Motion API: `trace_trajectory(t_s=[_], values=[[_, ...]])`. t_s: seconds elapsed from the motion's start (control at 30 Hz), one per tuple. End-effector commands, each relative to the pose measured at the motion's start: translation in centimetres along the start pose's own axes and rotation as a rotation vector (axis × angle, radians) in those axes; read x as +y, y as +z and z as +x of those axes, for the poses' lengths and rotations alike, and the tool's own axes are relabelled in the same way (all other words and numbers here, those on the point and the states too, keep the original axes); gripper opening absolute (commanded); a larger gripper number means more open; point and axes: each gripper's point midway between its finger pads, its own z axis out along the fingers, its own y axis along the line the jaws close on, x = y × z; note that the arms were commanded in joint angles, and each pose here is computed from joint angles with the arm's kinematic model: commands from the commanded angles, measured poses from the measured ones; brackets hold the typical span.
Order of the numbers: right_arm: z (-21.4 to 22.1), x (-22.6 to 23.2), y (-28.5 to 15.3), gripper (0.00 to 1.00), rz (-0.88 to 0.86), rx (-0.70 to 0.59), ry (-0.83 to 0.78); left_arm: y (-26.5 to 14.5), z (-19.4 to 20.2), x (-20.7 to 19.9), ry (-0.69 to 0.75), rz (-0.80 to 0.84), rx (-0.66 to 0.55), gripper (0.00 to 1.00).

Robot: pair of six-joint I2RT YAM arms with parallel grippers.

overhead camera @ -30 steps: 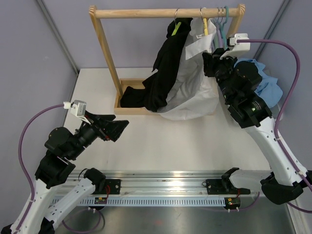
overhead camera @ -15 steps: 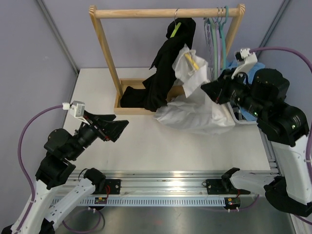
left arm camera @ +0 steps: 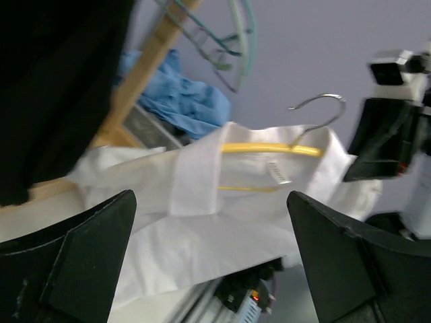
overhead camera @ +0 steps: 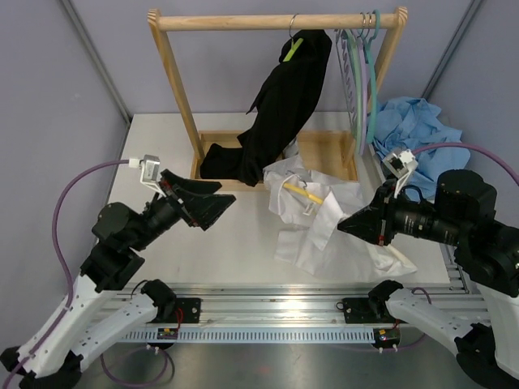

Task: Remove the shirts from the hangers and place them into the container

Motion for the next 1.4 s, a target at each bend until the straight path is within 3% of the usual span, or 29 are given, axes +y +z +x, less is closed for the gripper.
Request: trace_trajectory(t_s=[0.0, 0.1, 0.27, 0.6, 0.8, 1.1, 1.37], values=[[-0.5, 2.9, 1.0, 0.00, -0.196, -0.014, 0.000, 2.7, -1.3, -4.1, 0.012, 0.147, -0.081, 0.99], [-0.5, 2.0, 1.9, 0.00, -0.172, -0.039, 0.018, 5.2, 1.9, -8.2, 0.037, 0.208, 0.011, 0.99], [-2.0, 1.6, 2.4, 0.00, -0.156, -0.122, 0.030, 6.9, 4.0, -10.9, 0.106, 0.178, -0.006, 0.99], [-2.0, 1.6, 2.5, 0.00, -0.169, -0.156, 0.058, 8.2, 5.2, -8.3, 0.248, -0.084, -0.102, 0.98], [-1.7, 1.8, 2.3, 0.00, -0.184, -0.154, 0.065, 10.3, 7.5, -8.9, 0.370, -0.141, -0.104, 0.93], [-1.0, 1.9, 1.4, 0.00, -0.178, -0.151, 0.049, 8.8, 3.6, -6.7, 0.425, -0.266, -0.285, 0.88], [-0.6, 0.8, 1.8, 0.00, -0.127, -0.140, 0.045, 7.0, 1.9, -10.4, 0.283, -0.053, -0.283, 0.89]])
